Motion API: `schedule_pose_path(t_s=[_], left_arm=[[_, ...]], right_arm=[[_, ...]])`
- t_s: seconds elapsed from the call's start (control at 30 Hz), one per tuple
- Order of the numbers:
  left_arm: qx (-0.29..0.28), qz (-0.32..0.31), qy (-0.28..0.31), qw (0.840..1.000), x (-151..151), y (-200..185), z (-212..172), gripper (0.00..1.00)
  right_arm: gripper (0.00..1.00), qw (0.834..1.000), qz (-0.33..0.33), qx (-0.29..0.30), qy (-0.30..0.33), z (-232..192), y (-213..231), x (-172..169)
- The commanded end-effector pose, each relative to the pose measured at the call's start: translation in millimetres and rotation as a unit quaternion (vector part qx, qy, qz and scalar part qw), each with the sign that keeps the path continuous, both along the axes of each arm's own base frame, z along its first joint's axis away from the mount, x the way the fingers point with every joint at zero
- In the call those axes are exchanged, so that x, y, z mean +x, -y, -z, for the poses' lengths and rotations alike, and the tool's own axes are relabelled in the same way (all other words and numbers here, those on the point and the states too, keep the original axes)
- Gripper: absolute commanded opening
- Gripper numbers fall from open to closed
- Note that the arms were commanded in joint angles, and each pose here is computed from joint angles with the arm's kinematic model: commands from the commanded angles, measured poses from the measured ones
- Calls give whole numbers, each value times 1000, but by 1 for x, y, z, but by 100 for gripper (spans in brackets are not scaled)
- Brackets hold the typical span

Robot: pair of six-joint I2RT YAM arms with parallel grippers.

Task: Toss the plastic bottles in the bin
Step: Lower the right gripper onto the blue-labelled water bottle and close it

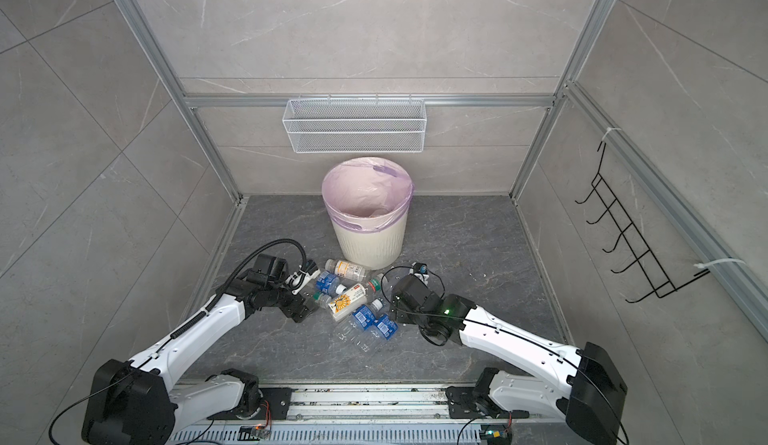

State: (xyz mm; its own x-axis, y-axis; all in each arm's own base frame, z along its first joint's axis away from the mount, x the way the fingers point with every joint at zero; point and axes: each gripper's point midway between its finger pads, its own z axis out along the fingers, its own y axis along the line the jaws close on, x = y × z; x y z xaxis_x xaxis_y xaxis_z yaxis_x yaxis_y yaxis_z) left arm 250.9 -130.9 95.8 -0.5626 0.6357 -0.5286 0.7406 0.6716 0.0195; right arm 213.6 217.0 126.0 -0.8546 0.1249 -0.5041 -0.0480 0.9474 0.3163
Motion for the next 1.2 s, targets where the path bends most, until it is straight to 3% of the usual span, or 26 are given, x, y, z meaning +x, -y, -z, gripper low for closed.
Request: schedule_pose_path(t_s=[0.0,0.33,0.9,1.17], left_arm=[[-4,-2,27,1000,9,3,-13,98],[-5,-14,41,999,12,1,-16,98],[-4,-21,55,998,11,-2,-21,98],[-2,-22,51,998,10,-3,-18,98]], right_arm=[[87,1000,17,10,-13,13,-11,-7],[95,997,44,4,-55,45,-52,-35],[95,995,67,8,-76,71,-59,-39],[90,994,71,4,-81,81,-56,-41]])
